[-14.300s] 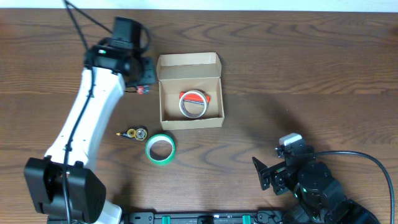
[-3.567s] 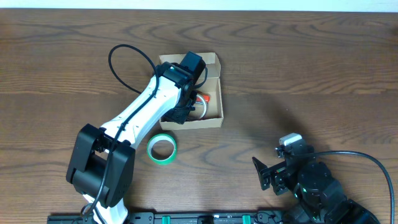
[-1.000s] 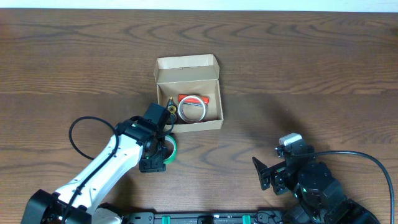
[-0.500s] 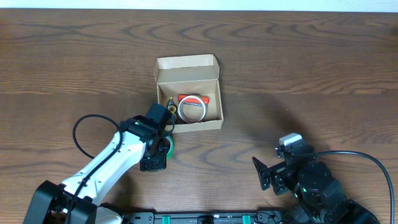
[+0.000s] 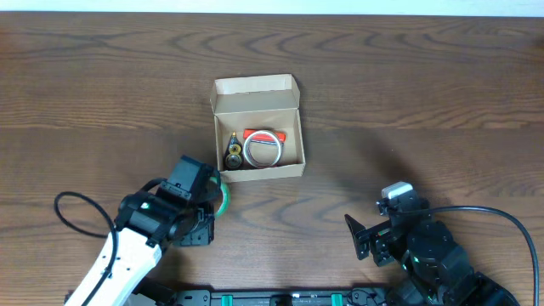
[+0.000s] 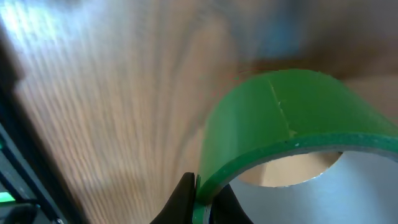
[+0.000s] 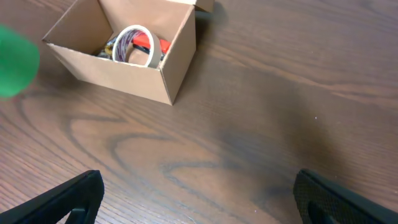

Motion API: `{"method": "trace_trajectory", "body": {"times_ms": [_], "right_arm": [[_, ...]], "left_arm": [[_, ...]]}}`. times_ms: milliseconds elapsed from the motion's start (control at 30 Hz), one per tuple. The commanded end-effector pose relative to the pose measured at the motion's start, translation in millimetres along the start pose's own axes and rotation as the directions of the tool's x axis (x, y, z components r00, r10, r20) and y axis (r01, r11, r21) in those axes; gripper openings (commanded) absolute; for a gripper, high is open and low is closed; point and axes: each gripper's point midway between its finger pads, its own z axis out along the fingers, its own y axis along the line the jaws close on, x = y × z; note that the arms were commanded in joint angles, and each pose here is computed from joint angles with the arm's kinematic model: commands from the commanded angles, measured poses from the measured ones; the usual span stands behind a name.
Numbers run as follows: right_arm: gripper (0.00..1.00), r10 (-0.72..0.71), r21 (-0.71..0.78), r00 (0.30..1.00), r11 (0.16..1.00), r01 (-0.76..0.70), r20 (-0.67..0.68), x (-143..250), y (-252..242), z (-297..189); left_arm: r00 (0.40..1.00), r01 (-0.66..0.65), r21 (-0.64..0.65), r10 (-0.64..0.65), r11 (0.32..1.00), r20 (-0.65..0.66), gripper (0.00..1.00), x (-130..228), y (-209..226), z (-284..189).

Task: Pack container
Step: 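Grasp the green tape roll by its rim with the left gripper, then lift the green tape roll and lower it into the box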

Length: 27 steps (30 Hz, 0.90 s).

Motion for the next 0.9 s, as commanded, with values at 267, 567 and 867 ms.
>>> {"method": "trace_trajectory", "body": {"times_ms": [267, 567, 867], "right_arm": [[0.99, 0.008, 0.003, 1.0, 1.0, -0.009, 0.007, -1, -1, -1], [0.99, 0.008, 0.003, 1.0, 1.0, -0.009, 0.007, -1, -1, -1], [0.99, 0.008, 0.003, 1.0, 1.0, -0.009, 0.007, -1, -1, -1]], "left_arm": [[0.964, -0.262, 0.154, 0.25, 0.953, 0.089, 0.06, 44, -136, -47], [0.969, -0.245, 0.001, 0.245, 0.969, 0.03, 0.06, 55, -150, 18], [0.976, -0.213, -0.084, 0.216, 0.973, 0.031, 0.05, 47, -146, 55]]}}
